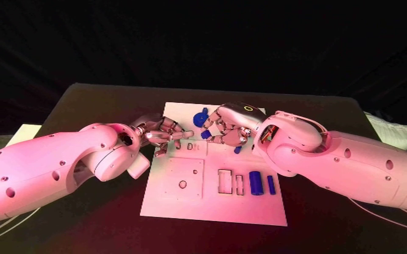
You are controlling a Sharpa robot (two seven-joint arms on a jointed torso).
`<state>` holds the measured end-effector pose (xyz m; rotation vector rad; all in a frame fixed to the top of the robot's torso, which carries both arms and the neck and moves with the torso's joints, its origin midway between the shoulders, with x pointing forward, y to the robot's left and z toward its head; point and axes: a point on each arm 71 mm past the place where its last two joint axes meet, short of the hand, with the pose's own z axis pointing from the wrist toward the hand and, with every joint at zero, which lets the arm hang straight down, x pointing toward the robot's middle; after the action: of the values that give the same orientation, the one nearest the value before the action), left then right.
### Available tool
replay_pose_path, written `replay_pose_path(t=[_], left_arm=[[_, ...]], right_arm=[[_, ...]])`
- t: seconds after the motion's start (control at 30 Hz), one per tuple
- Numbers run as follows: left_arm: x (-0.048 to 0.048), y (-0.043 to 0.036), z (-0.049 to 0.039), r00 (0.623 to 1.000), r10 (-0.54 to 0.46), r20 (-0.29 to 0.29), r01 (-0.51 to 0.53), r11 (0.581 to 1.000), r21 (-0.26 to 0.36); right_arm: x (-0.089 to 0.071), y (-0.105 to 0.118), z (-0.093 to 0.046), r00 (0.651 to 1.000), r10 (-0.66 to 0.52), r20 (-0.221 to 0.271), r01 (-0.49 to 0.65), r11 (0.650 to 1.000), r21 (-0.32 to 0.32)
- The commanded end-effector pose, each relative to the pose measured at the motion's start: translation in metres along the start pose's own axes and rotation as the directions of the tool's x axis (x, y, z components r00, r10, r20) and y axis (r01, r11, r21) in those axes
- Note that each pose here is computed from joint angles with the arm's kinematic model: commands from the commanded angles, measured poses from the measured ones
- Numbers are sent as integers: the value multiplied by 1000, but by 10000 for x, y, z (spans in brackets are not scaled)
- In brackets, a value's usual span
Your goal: Assemble the parts on the task board
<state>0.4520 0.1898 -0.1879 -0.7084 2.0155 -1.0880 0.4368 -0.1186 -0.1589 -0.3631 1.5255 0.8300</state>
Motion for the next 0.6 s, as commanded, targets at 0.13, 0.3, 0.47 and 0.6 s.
replay_pose_path(t=[0.13, 0.3, 0.47, 0.6], left_arm=[[79, -50, 15, 999, 29, -22, -28, 999, 17], [106, -69, 27, 999, 29, -25, -28, 999, 20], [128, -81, 39, 999, 29, -28, -29, 999, 20], [139, -87, 48, 999, 30, -30, -29, 999, 18]], right_arm=[[-7, 6, 9, 1000, 4, 9, -4, 1000, 27], [-2, 20, 16, 1000, 2, 5, -2, 1000, 26], [-3, 41, 19, 1000, 3, 7, -3, 1000, 22], [-16, 66, 19, 1000, 0, 25, 0, 1000, 11]])
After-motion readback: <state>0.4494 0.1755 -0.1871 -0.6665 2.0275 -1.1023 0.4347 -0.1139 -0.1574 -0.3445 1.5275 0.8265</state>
